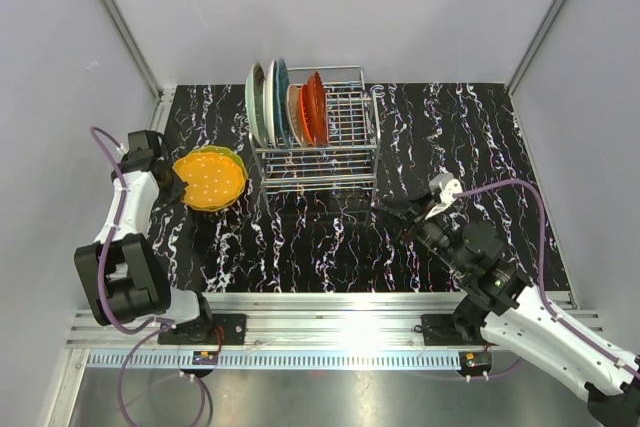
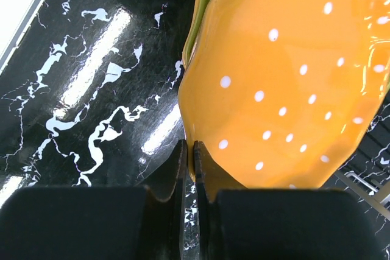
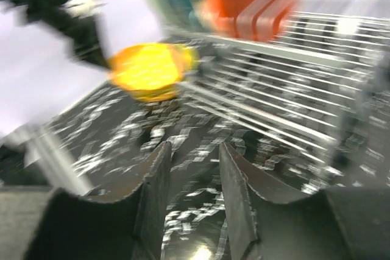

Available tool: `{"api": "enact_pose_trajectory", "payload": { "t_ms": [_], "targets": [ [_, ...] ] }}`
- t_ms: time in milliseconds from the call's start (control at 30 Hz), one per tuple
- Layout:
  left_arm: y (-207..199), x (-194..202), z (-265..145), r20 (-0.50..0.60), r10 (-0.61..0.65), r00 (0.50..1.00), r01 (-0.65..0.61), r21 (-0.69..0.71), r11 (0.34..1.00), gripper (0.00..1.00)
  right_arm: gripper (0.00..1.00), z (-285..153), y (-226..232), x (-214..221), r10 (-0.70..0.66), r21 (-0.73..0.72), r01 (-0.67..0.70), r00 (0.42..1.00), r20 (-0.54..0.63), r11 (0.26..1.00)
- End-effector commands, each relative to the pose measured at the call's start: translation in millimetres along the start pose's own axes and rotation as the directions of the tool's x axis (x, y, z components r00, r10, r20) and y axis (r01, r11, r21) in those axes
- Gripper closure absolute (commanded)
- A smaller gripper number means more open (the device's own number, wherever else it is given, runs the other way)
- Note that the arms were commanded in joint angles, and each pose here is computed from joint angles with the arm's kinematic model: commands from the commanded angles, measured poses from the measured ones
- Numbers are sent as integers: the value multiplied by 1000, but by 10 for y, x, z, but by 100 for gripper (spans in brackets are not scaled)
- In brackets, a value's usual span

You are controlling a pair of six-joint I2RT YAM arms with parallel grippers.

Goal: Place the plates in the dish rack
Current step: Grab a plate with the left arm

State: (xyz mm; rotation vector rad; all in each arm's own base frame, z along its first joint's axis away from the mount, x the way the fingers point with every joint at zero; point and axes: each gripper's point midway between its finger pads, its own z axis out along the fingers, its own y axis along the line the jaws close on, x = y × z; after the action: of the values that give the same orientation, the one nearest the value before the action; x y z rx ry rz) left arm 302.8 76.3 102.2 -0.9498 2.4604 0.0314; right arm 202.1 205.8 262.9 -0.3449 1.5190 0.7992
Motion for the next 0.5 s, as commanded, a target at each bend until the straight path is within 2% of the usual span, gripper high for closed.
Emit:
{"api": "enact_pose_trajectory", "payload": {
  "t_ms": [0, 133, 167, 200, 300, 333, 400, 467],
  "targets": [
    [-61, -89, -122, 46, 23, 999, -25, 44, 999, 100, 54, -24, 591, -267, 17, -301, -1, 999, 49, 954],
    [-112, -86, -142, 41, 25, 999, -28, 72, 997, 100, 48, 61, 941, -48, -22, -436, -3, 998, -52, 900],
    [-118, -90, -155, 44, 25, 999, -28, 77, 997, 100, 45, 84, 1004, -5, -41, -446, 10, 997, -59, 895],
    [-133, -96, -164, 47, 24, 999, -28, 85, 996, 100, 44, 44, 1245, 27, -91, -509, 55, 995, -45, 859],
    [-141, -99, -197, 56, 24, 998, -29, 96, 995, 100, 43, 226, 1449, 210, -197, -498, 139, 978, -68, 856],
    [-148, -98, -205, 60, 24, 998, -30, 101, 994, 100, 43, 306, 1538, 439, -231, -493, 142, 965, -124, 858],
    [-141, -97, -215, 65, 23, 998, -29, 102, 994, 100, 42, 454, 1625, 497, -314, -489, 223, 943, -112, 844],
    [-172, -61, -231, 57, 25, 998, -32, 124, 992, 100, 40, 617, 1656, 840, -400, -466, 284, 901, -170, 838]
  ]
}}
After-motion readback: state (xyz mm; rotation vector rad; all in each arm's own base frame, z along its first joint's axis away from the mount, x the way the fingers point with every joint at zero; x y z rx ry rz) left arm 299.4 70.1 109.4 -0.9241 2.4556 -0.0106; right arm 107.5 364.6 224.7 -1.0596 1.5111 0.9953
